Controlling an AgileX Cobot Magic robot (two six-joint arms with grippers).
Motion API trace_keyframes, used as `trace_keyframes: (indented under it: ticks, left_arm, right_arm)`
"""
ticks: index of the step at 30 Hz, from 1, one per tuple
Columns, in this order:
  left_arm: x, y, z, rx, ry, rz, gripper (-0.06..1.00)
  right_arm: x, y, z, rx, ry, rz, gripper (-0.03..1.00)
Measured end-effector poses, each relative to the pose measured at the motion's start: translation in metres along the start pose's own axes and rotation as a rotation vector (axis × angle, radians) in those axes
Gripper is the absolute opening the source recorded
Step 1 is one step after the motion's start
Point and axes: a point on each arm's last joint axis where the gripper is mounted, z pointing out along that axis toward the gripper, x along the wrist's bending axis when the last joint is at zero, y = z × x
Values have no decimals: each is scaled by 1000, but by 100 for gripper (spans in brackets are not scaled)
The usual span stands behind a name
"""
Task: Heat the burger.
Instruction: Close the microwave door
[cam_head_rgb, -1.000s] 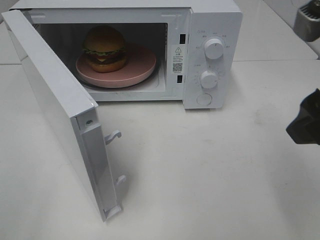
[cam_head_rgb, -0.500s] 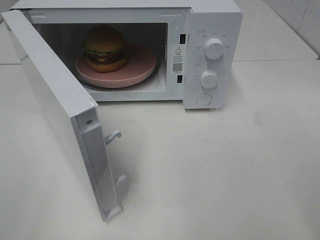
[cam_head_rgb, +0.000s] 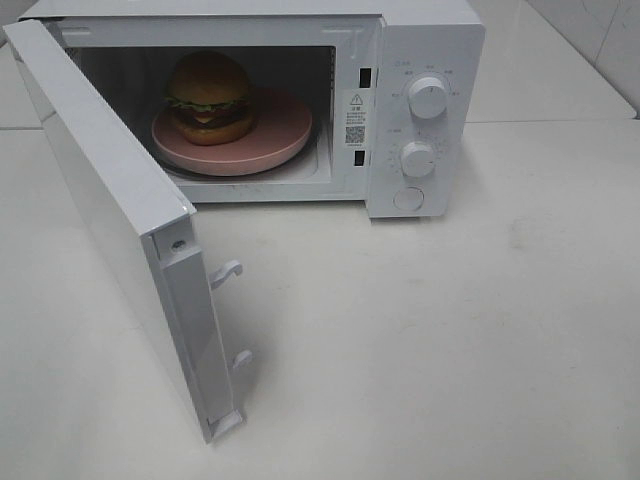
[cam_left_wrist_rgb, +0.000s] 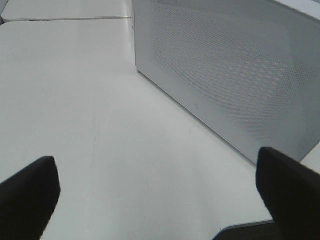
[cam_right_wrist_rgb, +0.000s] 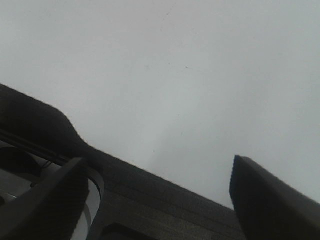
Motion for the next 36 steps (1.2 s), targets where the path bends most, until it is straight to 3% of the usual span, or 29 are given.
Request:
trace_keyframes:
  ticks: [5,12,19,30,36]
  left_arm:
    - [0,0,0,0,0,0,99]
    - [0,0,0,0,0,0,99]
    - [0,0,0,0,0,0,99]
    - [0,0,0,0,0,0,99]
    - [0,0,0,0,0,0,99]
  right_arm:
    - [-1,-4,3,-47,9,13,76]
    - [-18,-23,2,-139,-56,174,76]
    - [-22,-47,-16,-324,-89,293,76]
    - [-15,-80,-37,-572,-192,300,76]
    - [-12,-91,-39,-642,-205,294,76]
